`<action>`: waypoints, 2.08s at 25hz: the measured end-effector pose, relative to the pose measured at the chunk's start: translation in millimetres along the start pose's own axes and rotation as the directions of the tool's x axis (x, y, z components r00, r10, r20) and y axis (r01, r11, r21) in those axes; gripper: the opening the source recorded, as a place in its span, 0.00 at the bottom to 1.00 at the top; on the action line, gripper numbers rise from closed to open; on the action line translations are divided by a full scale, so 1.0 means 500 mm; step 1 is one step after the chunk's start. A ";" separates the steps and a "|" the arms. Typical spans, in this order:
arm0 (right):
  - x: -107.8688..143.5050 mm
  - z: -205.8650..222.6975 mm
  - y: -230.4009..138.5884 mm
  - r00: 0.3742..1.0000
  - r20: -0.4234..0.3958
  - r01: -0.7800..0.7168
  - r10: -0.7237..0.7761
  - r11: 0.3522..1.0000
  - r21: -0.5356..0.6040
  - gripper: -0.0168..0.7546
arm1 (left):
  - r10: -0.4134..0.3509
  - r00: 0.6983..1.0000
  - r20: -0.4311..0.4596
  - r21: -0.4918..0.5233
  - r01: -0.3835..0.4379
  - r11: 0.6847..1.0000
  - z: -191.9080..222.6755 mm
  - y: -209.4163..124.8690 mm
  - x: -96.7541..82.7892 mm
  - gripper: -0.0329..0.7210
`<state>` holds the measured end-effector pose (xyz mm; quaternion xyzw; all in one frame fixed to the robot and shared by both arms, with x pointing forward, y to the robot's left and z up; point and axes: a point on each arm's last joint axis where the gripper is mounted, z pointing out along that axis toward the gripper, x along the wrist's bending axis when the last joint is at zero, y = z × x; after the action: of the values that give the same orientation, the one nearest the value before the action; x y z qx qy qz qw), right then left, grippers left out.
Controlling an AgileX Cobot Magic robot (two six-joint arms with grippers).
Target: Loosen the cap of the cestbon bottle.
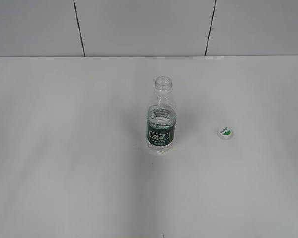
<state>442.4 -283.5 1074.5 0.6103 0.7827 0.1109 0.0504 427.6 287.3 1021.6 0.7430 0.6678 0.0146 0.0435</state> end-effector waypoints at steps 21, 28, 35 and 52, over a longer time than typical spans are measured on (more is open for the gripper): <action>0.040 0.036 -0.213 1.000 0.029 0.006 -0.002 0.992 -0.125 0.78 | 0.012 1.000 -0.017 -0.515 -0.019 0.857 -0.067 -0.231 -0.016 0.72; 0.048 0.029 -0.248 0.999 0.049 -0.003 0.014 0.972 -0.233 0.78 | 0.013 0.999 -0.030 -0.621 -0.029 0.783 -0.084 -0.271 -0.018 0.72; 0.055 0.008 -0.271 0.998 0.064 0.000 0.023 0.944 -0.329 0.78 | 0.014 0.999 -0.039 -0.711 -0.037 0.703 -0.097 -0.309 -0.020 0.70; 0.078 -0.037 -0.355 0.993 0.120 0.055 0.020 0.804 -0.592 0.78 | 0.006 0.998 -0.065 -0.843 -0.058 0.534 -0.106 -0.380 -0.022 0.69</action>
<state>261.0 -288.8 1052.7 0.5622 0.7097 0.3130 0.2869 234.0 298.5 1058.8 0.6414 0.5650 0.3554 0.3782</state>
